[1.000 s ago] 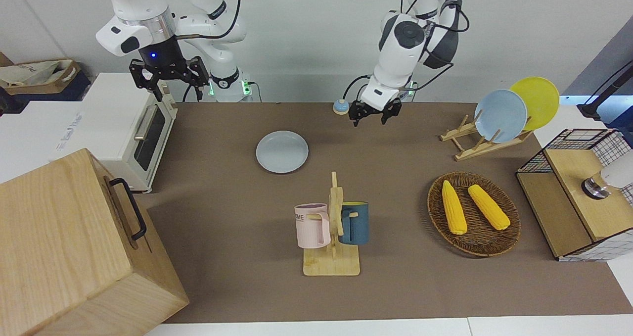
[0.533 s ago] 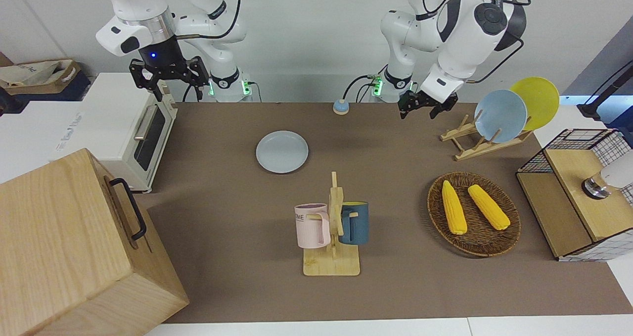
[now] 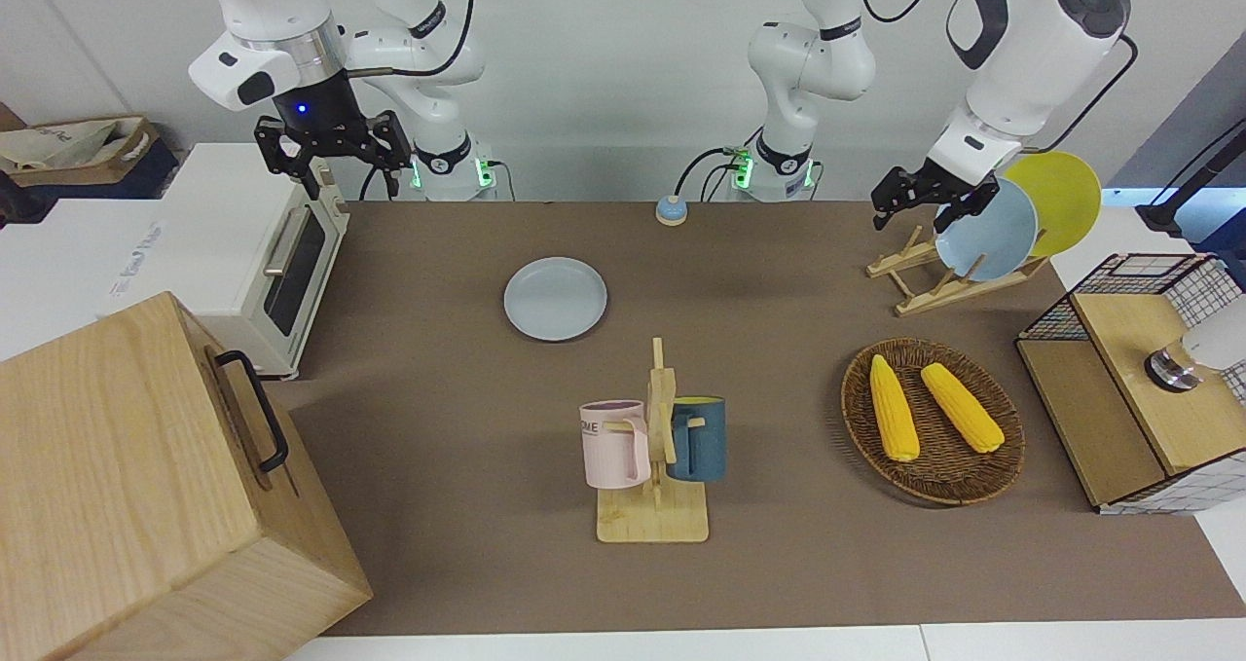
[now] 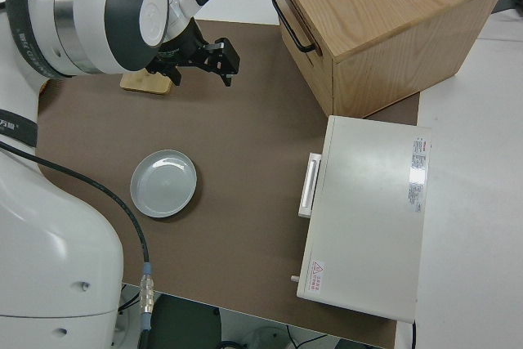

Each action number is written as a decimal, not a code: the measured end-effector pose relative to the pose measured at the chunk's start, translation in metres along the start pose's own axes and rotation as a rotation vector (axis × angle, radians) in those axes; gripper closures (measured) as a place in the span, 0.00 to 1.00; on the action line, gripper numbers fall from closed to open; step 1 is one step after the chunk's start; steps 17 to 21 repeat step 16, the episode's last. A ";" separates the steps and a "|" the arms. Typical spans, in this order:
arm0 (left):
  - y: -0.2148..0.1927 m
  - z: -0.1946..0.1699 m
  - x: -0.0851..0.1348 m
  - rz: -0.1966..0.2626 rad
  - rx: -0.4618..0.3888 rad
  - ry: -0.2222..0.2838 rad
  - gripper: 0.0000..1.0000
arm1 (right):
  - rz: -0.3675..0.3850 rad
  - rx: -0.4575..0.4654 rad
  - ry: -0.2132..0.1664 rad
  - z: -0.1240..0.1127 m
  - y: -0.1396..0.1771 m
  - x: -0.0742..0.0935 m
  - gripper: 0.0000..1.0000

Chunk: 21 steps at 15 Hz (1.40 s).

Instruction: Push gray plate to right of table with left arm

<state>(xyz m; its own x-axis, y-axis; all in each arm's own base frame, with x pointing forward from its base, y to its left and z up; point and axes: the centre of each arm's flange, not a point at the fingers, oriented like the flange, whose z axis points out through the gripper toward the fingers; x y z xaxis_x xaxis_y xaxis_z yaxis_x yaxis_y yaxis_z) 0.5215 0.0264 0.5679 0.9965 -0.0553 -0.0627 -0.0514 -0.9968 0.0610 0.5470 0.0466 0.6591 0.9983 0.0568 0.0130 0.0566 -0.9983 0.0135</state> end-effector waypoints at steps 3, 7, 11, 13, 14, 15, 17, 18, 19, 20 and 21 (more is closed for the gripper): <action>-0.017 -0.014 -0.001 0.042 0.019 0.027 0.00 | 0.000 0.000 0.000 0.000 0.000 0.000 0.01; -0.034 -0.038 -0.005 0.093 0.046 0.063 0.00 | 0.000 0.000 0.000 0.000 0.000 0.000 0.01; -0.044 -0.048 -0.007 0.101 0.050 0.079 0.00 | 0.000 0.000 0.000 0.000 0.000 0.000 0.01; -0.045 -0.050 -0.007 0.101 0.051 0.082 0.00 | 0.000 0.000 0.000 0.000 0.000 0.000 0.01; -0.044 -0.050 -0.007 0.103 0.052 0.083 0.00 | 0.000 0.000 0.000 0.000 0.000 0.000 0.01; -0.042 -0.051 -0.006 0.104 0.051 0.085 0.00 | 0.000 0.000 0.000 0.000 0.000 0.000 0.01; -0.041 -0.052 -0.006 0.106 0.048 0.087 0.00 | 0.000 0.000 0.000 0.000 0.000 0.000 0.01; -0.041 -0.052 -0.006 0.106 0.048 0.087 0.00 | 0.000 0.000 0.000 0.000 0.000 0.000 0.01; -0.041 -0.052 -0.006 0.106 0.048 0.087 0.00 | 0.000 0.000 0.000 0.000 0.000 0.000 0.01; -0.041 -0.052 -0.006 0.106 0.048 0.087 0.00 | 0.000 0.000 0.000 0.000 0.000 0.000 0.01; -0.041 -0.052 -0.006 0.106 0.048 0.087 0.00 | 0.000 0.000 0.000 0.000 0.000 0.000 0.01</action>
